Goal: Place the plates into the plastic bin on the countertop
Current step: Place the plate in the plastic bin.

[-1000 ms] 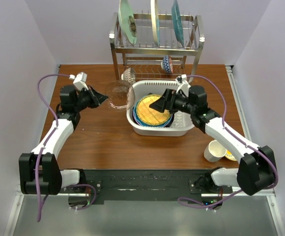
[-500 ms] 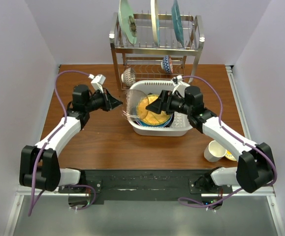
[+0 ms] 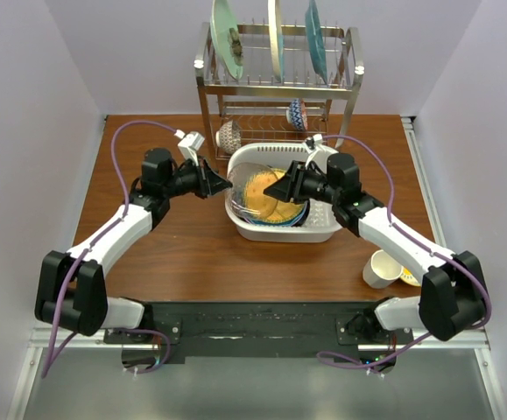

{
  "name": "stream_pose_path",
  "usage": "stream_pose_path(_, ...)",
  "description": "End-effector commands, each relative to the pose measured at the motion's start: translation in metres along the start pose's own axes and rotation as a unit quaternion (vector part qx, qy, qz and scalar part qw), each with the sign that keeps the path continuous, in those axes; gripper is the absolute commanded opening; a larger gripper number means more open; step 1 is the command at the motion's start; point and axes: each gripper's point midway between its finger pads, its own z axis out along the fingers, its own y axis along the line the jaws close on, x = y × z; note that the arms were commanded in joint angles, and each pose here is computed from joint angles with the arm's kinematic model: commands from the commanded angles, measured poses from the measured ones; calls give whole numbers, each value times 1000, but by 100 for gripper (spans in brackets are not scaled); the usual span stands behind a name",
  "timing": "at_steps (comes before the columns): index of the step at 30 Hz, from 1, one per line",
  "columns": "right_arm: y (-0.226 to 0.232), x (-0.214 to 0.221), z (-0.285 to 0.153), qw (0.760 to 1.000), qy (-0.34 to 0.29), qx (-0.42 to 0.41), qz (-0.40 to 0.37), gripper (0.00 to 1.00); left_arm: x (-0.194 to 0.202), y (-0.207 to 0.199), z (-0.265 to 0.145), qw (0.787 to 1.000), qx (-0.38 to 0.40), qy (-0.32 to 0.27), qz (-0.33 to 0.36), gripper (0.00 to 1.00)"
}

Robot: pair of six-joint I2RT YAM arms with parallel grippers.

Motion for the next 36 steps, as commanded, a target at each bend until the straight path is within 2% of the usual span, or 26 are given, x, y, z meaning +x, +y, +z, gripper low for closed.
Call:
stream_pose_path(1,22,-17,0,999,-21,-35,-19,9,-27,-21,3,998,34,-30,34,0)
stream_pose_path(3,20,-19,-1,999,-26,-29,-20,0,-27,-21,3,999,33,-27,34,0)
stream_pose_path(5,19,-18,-2,999,-26,-26,-23,0,-28,-20,3,999,31,-27,35,0)
stream_pose_path(6,18,-18,-3,999,-26,-22,-22,0,-28,-21,3,998,32,-28,37,6)
stream_pose_path(7,18,-18,-3,999,-27,-21,-24,0,-28,-20,3,998,31,-27,36,21)
stream_pose_path(8,18,-18,-3,999,-26,-19,-25,0,-27,-18,4,999,24,-24,35,74)
stream_pose_path(9,18,-19,-4,999,-28,-18,-25,0,-27,-16,3,999,16,-26,35,100)
stream_pose_path(18,12,-17,-5,999,-27,-4,-27,0,-34,-7,-4,997,-29,-42,49,100)
stream_pose_path(21,7,-16,-6,999,-24,8,-23,0,-38,1,-9,995,-60,-52,53,100)
stream_pose_path(25,-2,-16,-7,999,-24,26,-22,0,-46,24,-21,983,-153,-73,67,100)
stream_pose_path(31,-18,-19,-12,998,-26,56,-23,0,-51,29,-35,972,-199,-87,90,100)
stream_pose_path(36,-30,-21,-19,997,-29,74,-18,0,-40,34,-34,969,-217,-67,97,100)
